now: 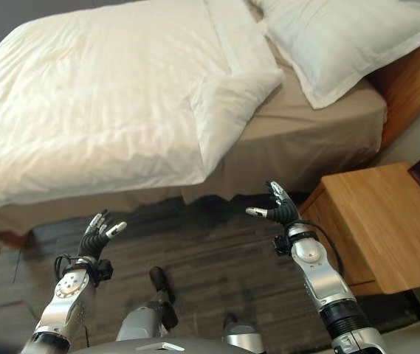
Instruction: Making the bed.
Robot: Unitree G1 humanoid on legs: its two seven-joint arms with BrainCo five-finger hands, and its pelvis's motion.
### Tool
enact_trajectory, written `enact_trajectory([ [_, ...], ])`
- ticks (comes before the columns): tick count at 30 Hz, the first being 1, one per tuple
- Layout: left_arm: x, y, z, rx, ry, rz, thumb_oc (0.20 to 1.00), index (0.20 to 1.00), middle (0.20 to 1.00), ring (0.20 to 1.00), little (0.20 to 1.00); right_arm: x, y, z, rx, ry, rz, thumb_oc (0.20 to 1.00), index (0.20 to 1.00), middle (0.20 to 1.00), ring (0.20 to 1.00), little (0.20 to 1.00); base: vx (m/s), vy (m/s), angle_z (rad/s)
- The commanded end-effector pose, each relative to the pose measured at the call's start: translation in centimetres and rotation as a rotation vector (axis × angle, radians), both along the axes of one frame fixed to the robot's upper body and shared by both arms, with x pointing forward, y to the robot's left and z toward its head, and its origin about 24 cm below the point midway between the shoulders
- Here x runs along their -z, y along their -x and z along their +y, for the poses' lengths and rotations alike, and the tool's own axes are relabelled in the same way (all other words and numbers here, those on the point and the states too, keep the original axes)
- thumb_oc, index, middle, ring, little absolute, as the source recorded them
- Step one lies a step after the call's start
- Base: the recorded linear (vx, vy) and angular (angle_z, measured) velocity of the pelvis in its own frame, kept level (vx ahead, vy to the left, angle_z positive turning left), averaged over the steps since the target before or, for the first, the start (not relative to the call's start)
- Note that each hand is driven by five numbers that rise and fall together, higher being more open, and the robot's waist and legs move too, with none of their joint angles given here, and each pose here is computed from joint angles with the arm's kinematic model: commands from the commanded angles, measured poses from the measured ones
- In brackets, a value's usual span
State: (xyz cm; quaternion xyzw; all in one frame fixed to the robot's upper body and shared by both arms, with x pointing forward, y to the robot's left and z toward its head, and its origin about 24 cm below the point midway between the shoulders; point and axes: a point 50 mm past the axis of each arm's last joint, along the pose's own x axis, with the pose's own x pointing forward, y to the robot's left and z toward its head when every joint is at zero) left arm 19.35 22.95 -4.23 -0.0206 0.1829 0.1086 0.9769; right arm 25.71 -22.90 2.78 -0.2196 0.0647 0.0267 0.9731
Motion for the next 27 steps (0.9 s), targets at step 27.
enact_trajectory([
  [27, -6.5, -5.5, 2.5, 0.04, -0.125, -0.275, 1.0, 1.0, 1.0, 1.0, 1.0, -19.7, -10.6, 3.0, 0.013, 0.83, -0.678, 1.0, 1.0, 1.0, 1.0, 1.0, 0.26, -0.167, 0.14],
])
